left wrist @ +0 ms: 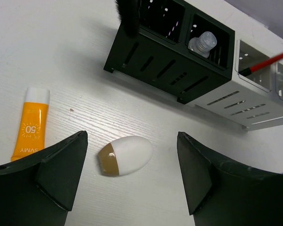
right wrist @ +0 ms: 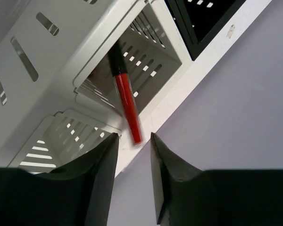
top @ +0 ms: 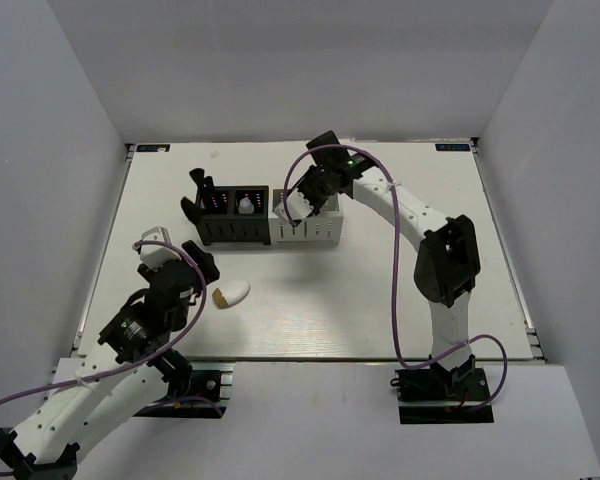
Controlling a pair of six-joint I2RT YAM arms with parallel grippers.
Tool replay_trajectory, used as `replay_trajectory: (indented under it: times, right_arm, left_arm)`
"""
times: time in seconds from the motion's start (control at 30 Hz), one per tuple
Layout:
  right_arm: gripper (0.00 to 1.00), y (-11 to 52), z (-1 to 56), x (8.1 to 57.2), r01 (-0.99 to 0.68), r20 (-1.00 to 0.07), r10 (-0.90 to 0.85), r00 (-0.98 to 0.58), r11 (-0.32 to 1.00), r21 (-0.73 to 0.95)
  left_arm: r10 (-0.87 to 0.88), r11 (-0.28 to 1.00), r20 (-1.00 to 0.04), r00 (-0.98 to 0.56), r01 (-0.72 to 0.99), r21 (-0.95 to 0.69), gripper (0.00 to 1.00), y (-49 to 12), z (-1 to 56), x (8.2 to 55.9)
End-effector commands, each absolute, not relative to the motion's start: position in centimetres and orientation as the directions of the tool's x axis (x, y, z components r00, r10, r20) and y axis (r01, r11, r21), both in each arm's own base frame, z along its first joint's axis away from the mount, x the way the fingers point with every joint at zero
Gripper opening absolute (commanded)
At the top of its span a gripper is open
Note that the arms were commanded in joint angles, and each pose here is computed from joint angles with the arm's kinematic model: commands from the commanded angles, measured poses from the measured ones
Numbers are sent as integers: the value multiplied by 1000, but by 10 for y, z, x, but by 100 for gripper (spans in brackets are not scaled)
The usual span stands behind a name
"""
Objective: Organize the makeup
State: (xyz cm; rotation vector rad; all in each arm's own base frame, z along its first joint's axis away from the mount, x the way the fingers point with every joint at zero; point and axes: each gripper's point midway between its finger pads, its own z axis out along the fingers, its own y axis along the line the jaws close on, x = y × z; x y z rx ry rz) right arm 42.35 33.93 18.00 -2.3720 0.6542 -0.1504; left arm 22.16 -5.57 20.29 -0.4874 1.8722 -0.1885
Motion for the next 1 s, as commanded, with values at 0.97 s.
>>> replay_trajectory:
  times: [0.97]
  right_arm:
    - [38,232,254,413,-831,-742,-626,241,262,-490]
  left_arm:
    - [-360,933,-711,-604,-249,-261,80,-98,136,251]
